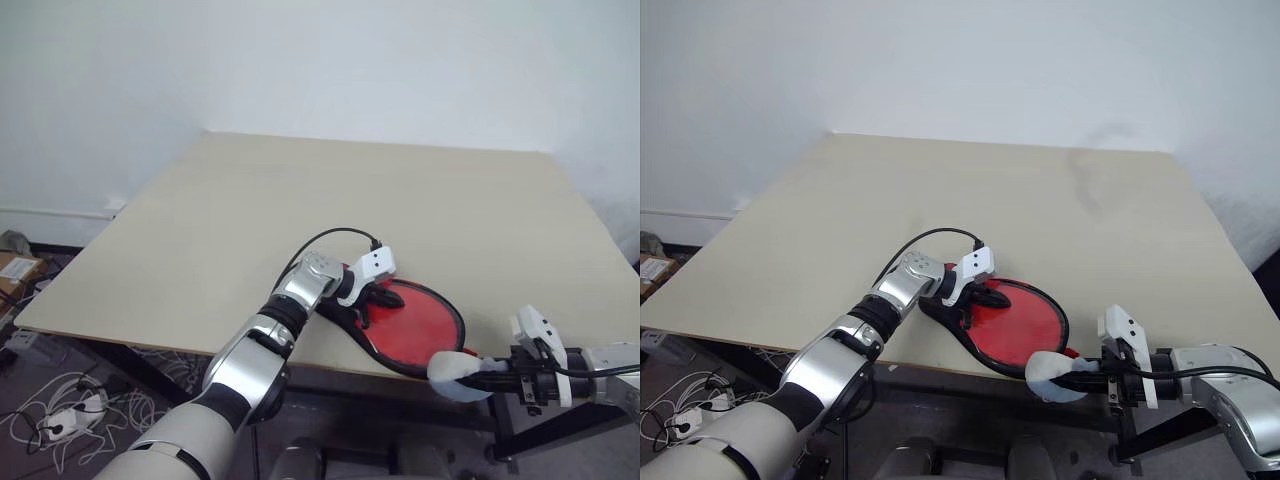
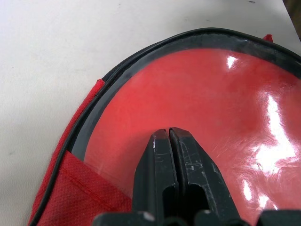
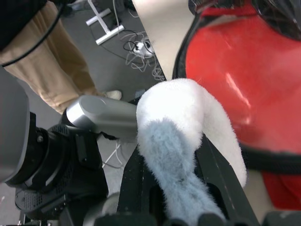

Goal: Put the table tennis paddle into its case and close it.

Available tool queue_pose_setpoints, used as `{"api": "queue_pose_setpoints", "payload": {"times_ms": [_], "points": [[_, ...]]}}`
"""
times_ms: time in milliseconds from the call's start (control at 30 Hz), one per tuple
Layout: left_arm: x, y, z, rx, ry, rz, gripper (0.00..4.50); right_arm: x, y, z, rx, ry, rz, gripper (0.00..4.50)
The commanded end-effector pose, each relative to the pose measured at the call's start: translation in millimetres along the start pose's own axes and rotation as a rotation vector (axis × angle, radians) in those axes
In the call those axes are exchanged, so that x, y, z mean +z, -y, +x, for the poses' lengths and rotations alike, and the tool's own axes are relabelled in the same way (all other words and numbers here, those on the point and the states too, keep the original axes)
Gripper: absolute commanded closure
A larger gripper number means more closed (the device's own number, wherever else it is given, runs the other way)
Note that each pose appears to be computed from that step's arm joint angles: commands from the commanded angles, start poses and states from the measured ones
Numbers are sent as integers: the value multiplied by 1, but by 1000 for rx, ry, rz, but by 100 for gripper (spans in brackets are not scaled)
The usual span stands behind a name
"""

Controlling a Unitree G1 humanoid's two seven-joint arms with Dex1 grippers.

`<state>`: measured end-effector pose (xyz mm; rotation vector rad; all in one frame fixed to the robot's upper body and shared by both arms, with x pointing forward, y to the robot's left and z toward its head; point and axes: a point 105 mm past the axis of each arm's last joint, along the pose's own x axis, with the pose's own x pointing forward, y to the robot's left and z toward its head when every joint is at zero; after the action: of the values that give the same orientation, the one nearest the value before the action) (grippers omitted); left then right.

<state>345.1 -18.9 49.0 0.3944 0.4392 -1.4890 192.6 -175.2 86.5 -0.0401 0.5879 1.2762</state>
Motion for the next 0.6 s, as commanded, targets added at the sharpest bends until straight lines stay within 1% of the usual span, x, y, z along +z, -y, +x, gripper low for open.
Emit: {"api": "queue_pose_setpoints", "payload": {"times_ms": [33, 233, 400, 600], "points": [[-16, 0, 0, 6, -74, -19, 450, 14, -14, 10, 86, 40, -43, 425], [-17, 2, 0, 1, -74, -21, 450, 16, -19, 22, 116, 56, -38, 425], [-17, 3, 0, -7, -73, -21, 450, 17, -15, 29, 108, 73, -24, 425], [-16, 3, 0, -10, -76, -18, 450, 26, -13, 41, 119, 99, -33, 425]]}}
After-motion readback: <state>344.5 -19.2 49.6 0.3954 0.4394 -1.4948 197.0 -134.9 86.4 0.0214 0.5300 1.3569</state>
